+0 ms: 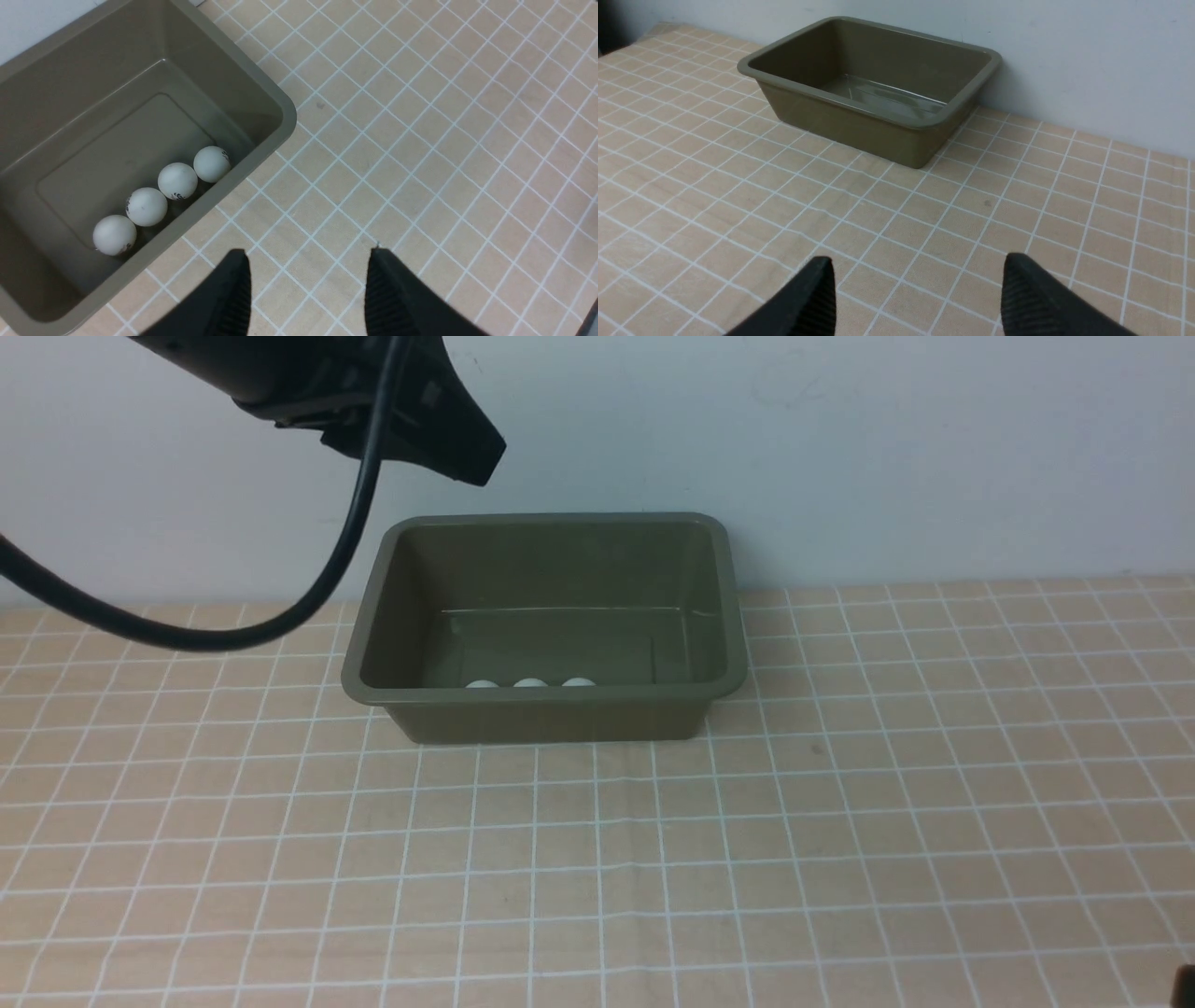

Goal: Put the table tennis balls into the box on the light coffee tablecloth.

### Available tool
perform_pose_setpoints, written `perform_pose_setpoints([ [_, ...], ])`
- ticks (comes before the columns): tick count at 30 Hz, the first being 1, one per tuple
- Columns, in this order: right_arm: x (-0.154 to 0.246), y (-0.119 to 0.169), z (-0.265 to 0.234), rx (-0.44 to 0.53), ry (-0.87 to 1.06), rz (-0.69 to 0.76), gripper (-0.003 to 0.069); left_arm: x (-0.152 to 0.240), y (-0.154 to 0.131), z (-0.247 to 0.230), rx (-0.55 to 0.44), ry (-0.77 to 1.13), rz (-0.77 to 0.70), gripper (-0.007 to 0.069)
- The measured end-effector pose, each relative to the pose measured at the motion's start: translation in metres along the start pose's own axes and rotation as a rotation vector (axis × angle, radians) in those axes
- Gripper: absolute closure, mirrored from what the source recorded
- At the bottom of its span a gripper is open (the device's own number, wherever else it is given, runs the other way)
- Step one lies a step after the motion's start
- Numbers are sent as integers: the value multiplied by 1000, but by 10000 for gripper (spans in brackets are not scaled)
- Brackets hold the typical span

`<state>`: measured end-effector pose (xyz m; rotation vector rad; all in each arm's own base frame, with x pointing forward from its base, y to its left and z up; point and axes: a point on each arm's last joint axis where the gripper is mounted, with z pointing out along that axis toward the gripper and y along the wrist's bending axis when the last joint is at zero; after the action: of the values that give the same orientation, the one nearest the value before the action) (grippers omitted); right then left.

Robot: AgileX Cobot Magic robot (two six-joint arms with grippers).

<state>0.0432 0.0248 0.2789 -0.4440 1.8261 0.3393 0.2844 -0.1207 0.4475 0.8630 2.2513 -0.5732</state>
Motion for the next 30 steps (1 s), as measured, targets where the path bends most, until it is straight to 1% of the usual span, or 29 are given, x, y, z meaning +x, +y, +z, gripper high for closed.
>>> perform_pose_setpoints([
  [13,1,0,0,-5,9,7,221,0,0,0,5,-2,-2,349],
  [15,-1,0,1,-1,-34,7,221,0,0,0,5,-3,-2,349],
  [18,-6,-2,7,14,-187,12,221,0,-1,0,7,-3,-2,349],
  [20,-6,-2,9,20,-232,11,221,0,-1,0,7,-3,-2,349],
  [22,4,-4,16,31,-268,3,221,0,-1,0,7,-3,-2,349],
  [26,23,-4,26,38,-233,-8,221,0,-1,0,7,-3,-2,349],
  [30,27,-5,28,40,-232,-11,221,0,-1,0,7,-3,-2,349],
])
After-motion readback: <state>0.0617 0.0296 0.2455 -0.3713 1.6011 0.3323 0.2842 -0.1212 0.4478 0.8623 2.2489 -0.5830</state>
